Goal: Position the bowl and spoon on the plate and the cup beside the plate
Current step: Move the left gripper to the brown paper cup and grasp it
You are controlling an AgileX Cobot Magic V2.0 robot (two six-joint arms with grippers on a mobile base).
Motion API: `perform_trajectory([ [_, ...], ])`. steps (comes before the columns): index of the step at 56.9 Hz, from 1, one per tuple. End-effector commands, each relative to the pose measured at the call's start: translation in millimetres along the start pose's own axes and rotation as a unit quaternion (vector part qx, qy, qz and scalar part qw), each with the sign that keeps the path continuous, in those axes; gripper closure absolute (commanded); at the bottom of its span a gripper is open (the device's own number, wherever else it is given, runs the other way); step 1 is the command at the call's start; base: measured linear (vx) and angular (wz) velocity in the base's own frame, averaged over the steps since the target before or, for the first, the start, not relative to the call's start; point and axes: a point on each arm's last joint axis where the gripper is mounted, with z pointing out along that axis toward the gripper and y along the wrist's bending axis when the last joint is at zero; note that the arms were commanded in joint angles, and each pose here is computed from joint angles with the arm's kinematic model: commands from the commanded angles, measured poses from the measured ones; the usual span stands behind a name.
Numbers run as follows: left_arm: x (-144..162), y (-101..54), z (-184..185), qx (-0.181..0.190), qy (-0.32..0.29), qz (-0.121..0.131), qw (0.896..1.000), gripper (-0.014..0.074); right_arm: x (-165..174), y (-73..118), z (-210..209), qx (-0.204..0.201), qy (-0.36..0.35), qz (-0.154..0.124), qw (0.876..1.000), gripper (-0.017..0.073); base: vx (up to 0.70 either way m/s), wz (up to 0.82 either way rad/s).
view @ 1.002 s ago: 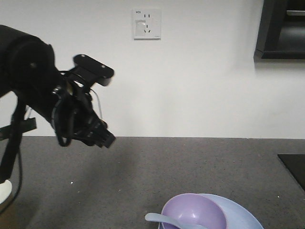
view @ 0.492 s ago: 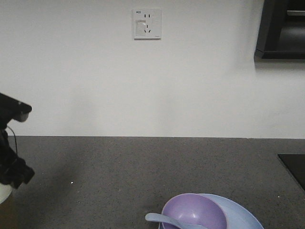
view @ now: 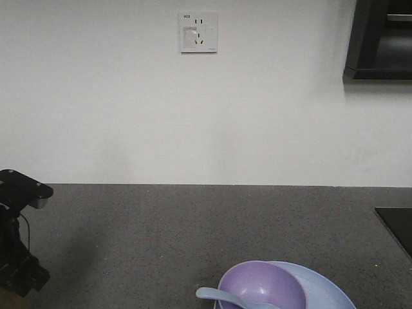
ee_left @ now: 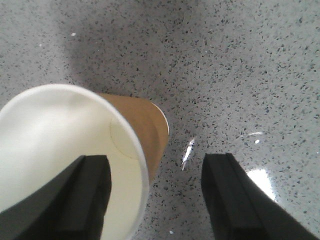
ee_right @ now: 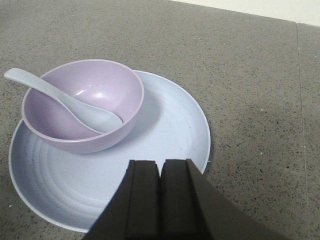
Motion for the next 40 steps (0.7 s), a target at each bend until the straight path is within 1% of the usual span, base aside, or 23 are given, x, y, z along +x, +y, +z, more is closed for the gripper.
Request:
perform_trajectory([
  [1, -4, 3.1, -6, -0.009, -0.021, -0.002, 1.000, 0.0145, -17, -2.5, -3, 0.012, -0.051, -0.004, 0.999, 0.0568, 0.00, 0.00],
  [4, -6, 2.3, 0, -0.007, -0.012, 0.000, 1.000, 0.0213, -17, -2.5, -3, 0.012, -0.052, -0.004, 0.999, 0.0568, 0.00, 0.00],
  [6, -7, 2.0, 3, -0.007, -0.009, 0.001, 1.000, 0.0280, -17, -2.5, -3, 0.012, -0.052, -0.004, 0.999, 0.0568, 0.00, 0.00],
  [10, -9, 1.8, 5, -0.007, -0.011, 0.001, 1.000, 0.0455, -17, -2.5, -3, 0.012, -0.052, -0.004, 0.999, 0.0568, 0.00, 0.00],
  [11, -9, 1.8, 5, -0.007, -0.014, 0.001, 1.000, 0.0513, -17, -2.5, -3, 0.012, -0.052, -0.004, 0.999, 0.0568, 0.00, 0.00],
  [13, -10, 2.0, 4, -0.007, -0.016, 0.002, 1.000, 0.0589, -17, -2.5, -3, 0.012, -0.052, -0.004, 0.999, 0.0568, 0.00, 0.00],
  [14, -10, 2.2, 3, -0.008, -0.019, 0.002, 1.000, 0.0603, -17, -2.5, -3, 0.012, -0.052, -0.004, 0.999, 0.0568, 0.00, 0.00],
  [17, -10, 2.1, -2, -0.006, -0.021, 0.005, 1.000, 0.0603, -17, -2.5, -3, 0.012, -0.052, -0.004, 0.999, 0.0568, 0.00, 0.00],
  [22, -13, -1.0, -16, -0.005, -0.038, 0.020, 0.999, 0.0601, -17, -2.5, -3, 0.012, -0.052, -0.004, 0.999, 0.0568, 0.00, 0.00],
  [27, -17, -8.4, -41, -0.004, -0.071, 0.046, 0.996, 0.0599, -17, -2.5, -3, 0.012, -0.052, -0.004, 0.999, 0.0568, 0.00, 0.00],
  [28, -18, -11.2, -49, -0.004, -0.081, 0.054, 0.995, 0.0599, -17, -2.5, -3, 0.012, -0.052, -0.004, 0.999, 0.0568, 0.00, 0.00],
  [33, -25, -24.0, -73, 0.005, -0.117, 0.074, 0.990, 0.0598, -17, -2.5, -3, 0.012, -0.052, -0.004, 0.999, 0.0568, 0.00, 0.00],
  [40, -39, -53.3, -100, 0.043, -0.176, 0.107, 0.978, 0.0596, -17, -2.5, -3, 0.012, -0.052, -0.004, 0.999, 0.0568, 0.00, 0.00],
])
